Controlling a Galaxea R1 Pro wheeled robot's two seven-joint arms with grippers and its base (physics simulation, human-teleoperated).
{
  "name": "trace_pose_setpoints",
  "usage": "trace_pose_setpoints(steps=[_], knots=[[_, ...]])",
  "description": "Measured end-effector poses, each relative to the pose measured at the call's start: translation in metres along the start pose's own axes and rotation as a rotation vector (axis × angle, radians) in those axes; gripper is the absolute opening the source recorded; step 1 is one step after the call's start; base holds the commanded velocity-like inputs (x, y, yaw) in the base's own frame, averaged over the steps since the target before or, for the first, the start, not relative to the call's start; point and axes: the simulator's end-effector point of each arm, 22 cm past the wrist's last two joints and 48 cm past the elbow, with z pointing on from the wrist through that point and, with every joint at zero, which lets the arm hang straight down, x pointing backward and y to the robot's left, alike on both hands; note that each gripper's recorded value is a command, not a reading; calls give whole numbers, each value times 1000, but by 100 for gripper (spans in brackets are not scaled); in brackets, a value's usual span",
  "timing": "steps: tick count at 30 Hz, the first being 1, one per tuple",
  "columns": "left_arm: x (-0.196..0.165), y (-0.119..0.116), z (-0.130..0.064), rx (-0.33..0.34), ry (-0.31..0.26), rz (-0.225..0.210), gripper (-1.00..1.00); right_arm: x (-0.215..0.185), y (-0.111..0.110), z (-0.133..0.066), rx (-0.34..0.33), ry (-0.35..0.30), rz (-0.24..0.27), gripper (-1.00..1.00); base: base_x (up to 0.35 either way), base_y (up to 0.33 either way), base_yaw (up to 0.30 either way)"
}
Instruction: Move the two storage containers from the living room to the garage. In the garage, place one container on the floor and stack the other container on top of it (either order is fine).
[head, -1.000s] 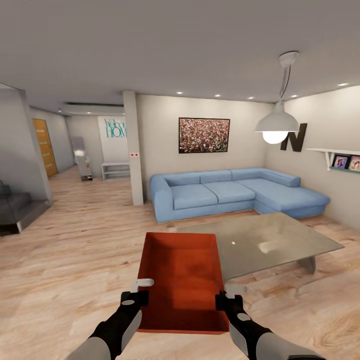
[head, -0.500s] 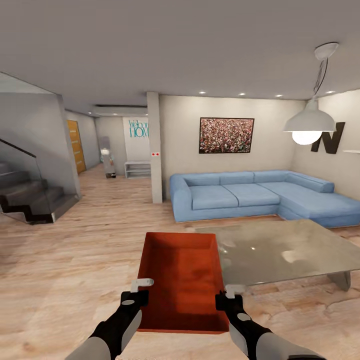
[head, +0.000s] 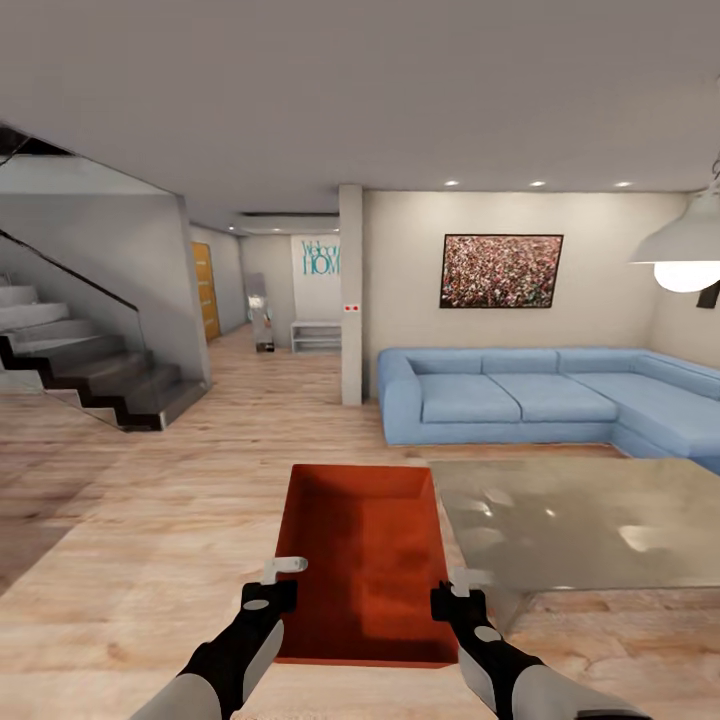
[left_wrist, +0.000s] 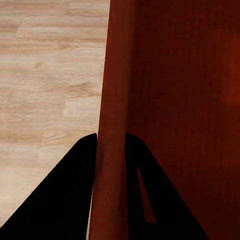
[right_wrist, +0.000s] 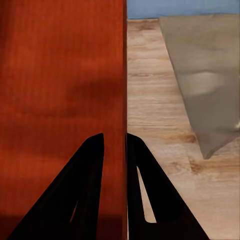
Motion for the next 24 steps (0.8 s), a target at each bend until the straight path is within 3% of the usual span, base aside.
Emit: trace_pose_setpoints(steps=[24], knots=[[0, 0, 0, 0, 0, 0, -100, 0, 0, 0, 0, 0, 0, -100, 0, 0, 279]])
